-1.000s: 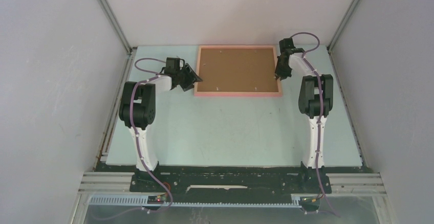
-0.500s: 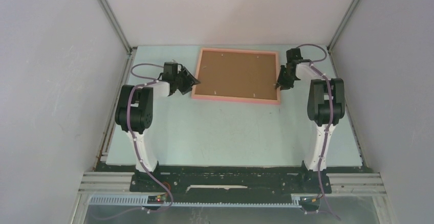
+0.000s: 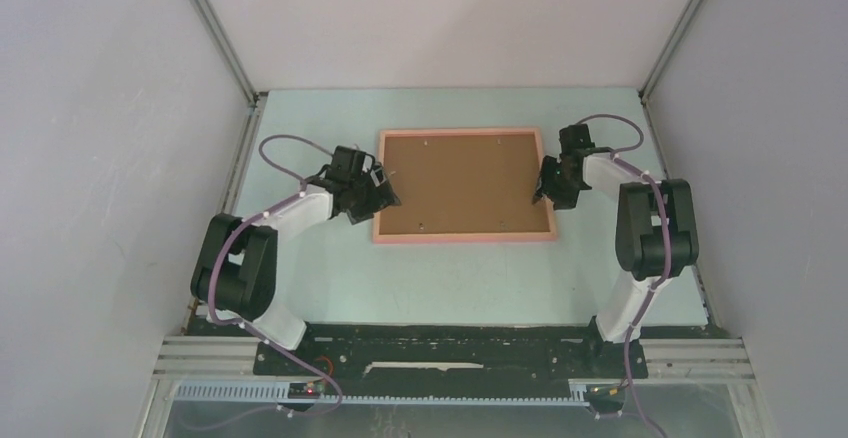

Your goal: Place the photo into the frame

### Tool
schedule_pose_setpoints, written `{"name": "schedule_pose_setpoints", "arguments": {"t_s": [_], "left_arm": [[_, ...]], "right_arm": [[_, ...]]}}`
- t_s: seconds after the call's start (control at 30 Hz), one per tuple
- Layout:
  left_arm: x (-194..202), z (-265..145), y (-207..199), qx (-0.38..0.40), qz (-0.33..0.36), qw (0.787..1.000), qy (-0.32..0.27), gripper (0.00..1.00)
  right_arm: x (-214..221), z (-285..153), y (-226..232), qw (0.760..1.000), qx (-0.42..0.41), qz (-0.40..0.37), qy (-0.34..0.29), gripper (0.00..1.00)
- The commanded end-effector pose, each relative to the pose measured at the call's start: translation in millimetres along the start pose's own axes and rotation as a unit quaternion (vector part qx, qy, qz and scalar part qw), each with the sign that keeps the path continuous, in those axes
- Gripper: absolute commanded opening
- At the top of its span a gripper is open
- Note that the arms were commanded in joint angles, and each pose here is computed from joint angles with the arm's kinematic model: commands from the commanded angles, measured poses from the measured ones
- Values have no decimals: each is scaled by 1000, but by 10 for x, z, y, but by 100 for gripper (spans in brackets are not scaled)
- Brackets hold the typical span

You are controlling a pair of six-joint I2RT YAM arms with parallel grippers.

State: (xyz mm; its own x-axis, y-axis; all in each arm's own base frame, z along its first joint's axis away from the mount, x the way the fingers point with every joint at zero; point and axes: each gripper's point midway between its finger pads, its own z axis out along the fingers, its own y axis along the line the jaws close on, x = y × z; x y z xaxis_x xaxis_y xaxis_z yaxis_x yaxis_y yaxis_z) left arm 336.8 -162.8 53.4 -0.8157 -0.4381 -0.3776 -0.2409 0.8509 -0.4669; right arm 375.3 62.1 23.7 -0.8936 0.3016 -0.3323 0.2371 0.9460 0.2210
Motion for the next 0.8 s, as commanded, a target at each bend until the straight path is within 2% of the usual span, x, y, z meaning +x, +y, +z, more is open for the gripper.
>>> {"name": "schedule_pose_setpoints", "arguments": {"t_s": [0.0,0.1,0.23,0.37,0.47,0.57,0.67,0.73,0.77], "left_arm": [[-486,-234,-173,-25,64,995,-67,84],[-571,-119,-198,-27,60,995,-78,87],[-549,-1,-192,-36,55,996,-53,92],[-390,53,-121,-26,26,999,-16,95],[-197,113,-101,-11,-11,1000,12,97],[84,190,-81,7,-44,997,61,97],[307,181,-53,25,-66,994,89,95],[467,126,-65,40,-74,992,98,94],[547,90,-61,43,-75,991,100,93]], "right_arm": [[-64,-150,281,998,-59,4,-15,65],[-38,-194,356,998,-55,-15,-21,78],[84,-203,362,999,-13,-40,-22,97],[227,-183,242,1000,16,-15,-10,99],[289,-250,17,996,81,6,-33,100],[413,-396,-115,992,103,28,-60,100],[626,-549,-193,992,97,58,-64,100],[816,-549,-28,995,41,73,-51,99],[905,-530,38,993,21,105,-40,97]]}}
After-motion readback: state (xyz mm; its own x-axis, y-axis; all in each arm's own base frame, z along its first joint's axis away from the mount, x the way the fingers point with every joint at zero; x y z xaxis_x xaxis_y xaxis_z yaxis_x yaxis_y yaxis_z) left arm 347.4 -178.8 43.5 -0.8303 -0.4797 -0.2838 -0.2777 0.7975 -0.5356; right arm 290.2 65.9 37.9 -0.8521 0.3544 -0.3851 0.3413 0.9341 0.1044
